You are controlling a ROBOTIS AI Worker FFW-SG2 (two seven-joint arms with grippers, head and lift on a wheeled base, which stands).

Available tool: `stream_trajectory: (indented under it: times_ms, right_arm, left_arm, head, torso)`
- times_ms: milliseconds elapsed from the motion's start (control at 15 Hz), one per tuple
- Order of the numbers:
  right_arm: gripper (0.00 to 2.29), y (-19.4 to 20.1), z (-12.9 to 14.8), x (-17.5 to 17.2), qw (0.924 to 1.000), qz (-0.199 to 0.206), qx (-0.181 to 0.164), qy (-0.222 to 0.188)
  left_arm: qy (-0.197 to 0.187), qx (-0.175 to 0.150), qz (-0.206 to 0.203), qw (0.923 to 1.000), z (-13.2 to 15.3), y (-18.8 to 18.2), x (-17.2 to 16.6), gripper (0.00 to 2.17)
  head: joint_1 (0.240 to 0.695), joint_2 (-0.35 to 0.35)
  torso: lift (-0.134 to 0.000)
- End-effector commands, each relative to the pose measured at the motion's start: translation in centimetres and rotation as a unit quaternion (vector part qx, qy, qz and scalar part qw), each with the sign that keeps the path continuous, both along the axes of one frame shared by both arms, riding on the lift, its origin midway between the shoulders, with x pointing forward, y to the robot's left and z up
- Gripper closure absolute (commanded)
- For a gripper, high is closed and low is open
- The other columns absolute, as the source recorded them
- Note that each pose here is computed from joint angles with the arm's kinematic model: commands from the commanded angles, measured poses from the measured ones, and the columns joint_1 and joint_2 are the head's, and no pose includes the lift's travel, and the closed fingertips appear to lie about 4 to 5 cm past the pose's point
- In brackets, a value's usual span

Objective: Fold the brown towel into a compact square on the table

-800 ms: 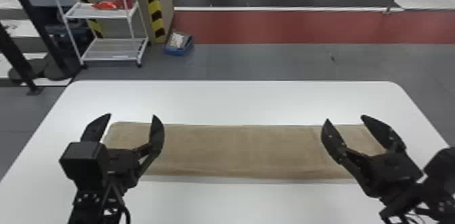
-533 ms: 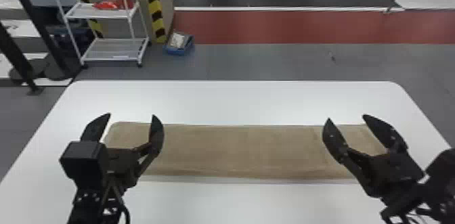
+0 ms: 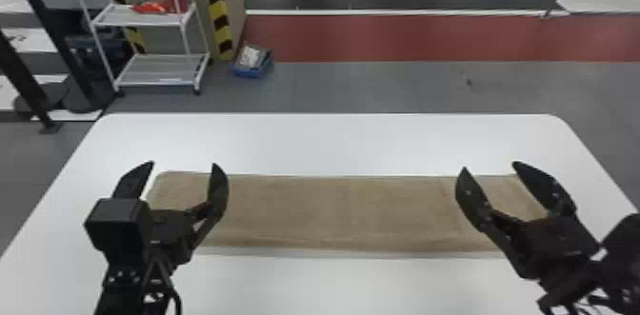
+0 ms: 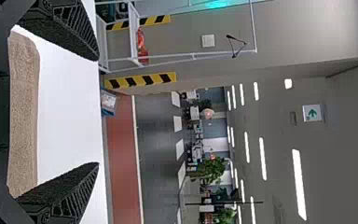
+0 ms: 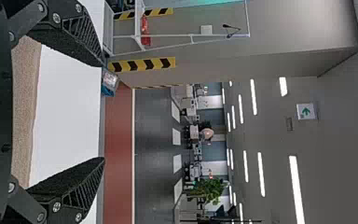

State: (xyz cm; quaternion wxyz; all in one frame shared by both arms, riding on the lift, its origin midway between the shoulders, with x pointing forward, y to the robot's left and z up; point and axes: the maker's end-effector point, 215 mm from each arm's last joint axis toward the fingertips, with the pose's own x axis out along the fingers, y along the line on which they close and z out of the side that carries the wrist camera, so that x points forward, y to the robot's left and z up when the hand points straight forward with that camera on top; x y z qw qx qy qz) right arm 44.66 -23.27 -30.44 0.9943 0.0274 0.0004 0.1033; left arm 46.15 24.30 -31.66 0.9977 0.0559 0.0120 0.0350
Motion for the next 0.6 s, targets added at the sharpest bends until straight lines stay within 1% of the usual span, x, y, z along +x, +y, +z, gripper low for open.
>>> stream_trajectory:
  times_ms: [0, 67, 133, 267, 400, 467, 533]
  right_arm:
    - [0.19, 0.1, 0.1, 0.1, 1.0, 0.001, -0.004, -0.002]
    - [0.19, 0.2, -0.2, 0.3, 1.0, 0.001, -0.005, 0.0]
    - [0.19, 0.4, -1.0, 0.6, 0.9998, 0.002, -0.018, 0.004]
    - [0.19, 1.4, -2.1, 0.8, 0.9997, 0.01, -0.018, 0.012]
    - [0.19, 2.4, -2.1, 0.7, 0.9997, 0.02, -0.015, 0.004]
    - [0.22, 3.0, -2.2, 0.6, 0.9996, 0.025, -0.015, 0.004]
    - [0.22, 3.6, -2.5, 0.5, 0.9993, 0.03, -0.019, 0.006]
  left_arm:
    - [0.002, -0.001, 0.0, 1.0, -0.1, 0.3, 0.5, 0.08]
    - [0.01, 0.001, 0.001, 1.0, -0.6, 0.6, 1.1, 0.08]
    - [0.027, 0.004, 0.007, 0.9996, -1.8, 1.1, 1.8, 0.08]
    - [0.027, 0.0, 0.013, 0.9996, -1.7, 2.1, 3.1, 0.08]
    - [0.032, 0.0, 0.018, 0.9993, -2.0, 3.5, 4.3, 0.08]
    - [0.06, 0.005, 0.018, 0.998, -3.5, 4.3, 4.6, 0.09]
    - [0.077, 0.002, 0.023, 0.9968, -4.4, 5.5, 4.7, 0.09]
  head:
    - [0.695, 0.012]
    - [0.695, 0.014]
    - [0.695, 0.016]
    - [0.695, 0.022]
    - [0.695, 0.043]
    - [0.695, 0.052]
    - [0.695, 0.073]
  torso:
    - [-0.125]
    - [-0.125]
    - [-0.125]
    - [-0.125]
    - [-0.125]
    - [-0.125]
    - [-0.125]
